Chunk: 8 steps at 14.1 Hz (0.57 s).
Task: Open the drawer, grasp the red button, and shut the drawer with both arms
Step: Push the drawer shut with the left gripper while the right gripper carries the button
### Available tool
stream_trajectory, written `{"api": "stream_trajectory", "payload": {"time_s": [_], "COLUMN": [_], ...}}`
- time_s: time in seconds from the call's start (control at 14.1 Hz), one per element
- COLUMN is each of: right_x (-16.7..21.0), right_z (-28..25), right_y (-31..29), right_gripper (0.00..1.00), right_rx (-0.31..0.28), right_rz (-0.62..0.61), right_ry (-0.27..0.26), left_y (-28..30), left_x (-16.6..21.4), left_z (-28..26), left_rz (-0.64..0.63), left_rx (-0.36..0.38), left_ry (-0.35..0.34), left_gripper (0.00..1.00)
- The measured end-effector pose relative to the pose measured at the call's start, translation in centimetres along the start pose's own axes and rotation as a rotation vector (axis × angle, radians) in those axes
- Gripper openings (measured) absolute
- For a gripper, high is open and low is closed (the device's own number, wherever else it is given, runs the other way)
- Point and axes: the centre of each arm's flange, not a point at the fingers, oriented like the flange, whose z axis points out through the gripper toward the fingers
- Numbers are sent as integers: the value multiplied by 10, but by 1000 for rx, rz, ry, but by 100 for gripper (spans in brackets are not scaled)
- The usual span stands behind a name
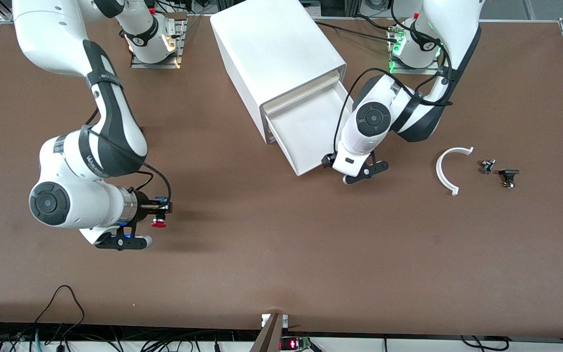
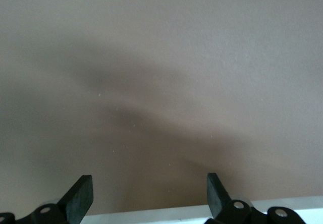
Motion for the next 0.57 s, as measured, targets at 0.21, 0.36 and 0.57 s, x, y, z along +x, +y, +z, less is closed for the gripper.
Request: {"api": "stream_trajectory", "payload": {"time_s": [0.21,0.36,0.57], "right_x": [9,10,7], "right_z": [39,64,100], "right_y": [34,51,63], "right_gripper": [41,41,41], "right_rx": [-3,-8,-10], "right_rz": [-16,-16,-13], "right_ry": [5,8,17], "left_y": [11,20,32], "left_x": [-21,-40,-72], "left_z": [6,9,17], "left_rz": [-6,17,65], "left_rx": [12,16,25], "left_ry": [-3,-10,-32], "left_gripper": [99,99,99]}}
